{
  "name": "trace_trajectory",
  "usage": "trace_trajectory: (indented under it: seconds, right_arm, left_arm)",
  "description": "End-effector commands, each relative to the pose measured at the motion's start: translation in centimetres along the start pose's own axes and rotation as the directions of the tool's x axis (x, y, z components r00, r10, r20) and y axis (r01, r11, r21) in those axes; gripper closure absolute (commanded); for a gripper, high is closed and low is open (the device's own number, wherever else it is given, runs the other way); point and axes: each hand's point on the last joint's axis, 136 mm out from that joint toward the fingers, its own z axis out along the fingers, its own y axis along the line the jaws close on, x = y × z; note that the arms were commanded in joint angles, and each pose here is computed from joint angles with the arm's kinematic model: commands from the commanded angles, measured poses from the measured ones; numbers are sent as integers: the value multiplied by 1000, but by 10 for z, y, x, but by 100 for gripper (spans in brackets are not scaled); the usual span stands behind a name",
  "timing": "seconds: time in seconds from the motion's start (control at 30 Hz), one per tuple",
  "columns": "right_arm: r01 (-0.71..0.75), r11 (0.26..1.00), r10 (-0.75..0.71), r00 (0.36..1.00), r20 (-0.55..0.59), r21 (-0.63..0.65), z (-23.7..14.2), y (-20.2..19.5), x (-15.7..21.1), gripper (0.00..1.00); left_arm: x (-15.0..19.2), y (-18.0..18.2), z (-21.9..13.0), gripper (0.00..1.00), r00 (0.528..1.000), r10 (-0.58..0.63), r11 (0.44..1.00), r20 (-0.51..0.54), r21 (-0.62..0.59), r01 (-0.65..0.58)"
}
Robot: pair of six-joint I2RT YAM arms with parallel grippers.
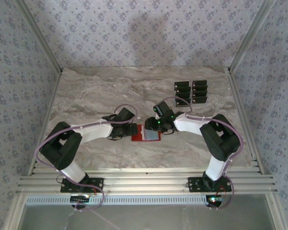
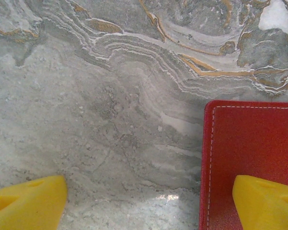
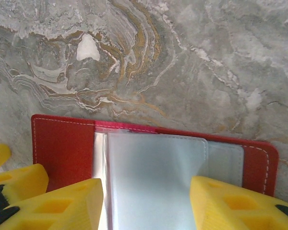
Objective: Put the credit cards into the card holder
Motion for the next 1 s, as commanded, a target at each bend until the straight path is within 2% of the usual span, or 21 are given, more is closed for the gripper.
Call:
trace_trajectory:
  seconds: [0.0, 0.37, 0.73, 0.97]
  right_arm:
    - [-13, 1000, 13, 999, -37, -9, 8, 2, 12, 47]
    - [-53, 998, 52, 998, -39, -29, 14, 4, 16, 47]
    - [-69, 997, 68, 997, -41, -20, 19, 2, 17, 47]
    - [-74, 997, 74, 996, -45, -16, 19, 1, 18, 47]
  left_arm:
    - [-1, -1, 4, 10, 1000, 18, 1000, 8, -8, -18]
    - [-5, -13, -17, 10, 997, 22, 995, 75, 100, -29]
    - [8, -45, -38, 9, 987, 78, 966, 143, 232, -110]
    - [17, -64, -37, 9, 979, 128, 954, 160, 248, -166]
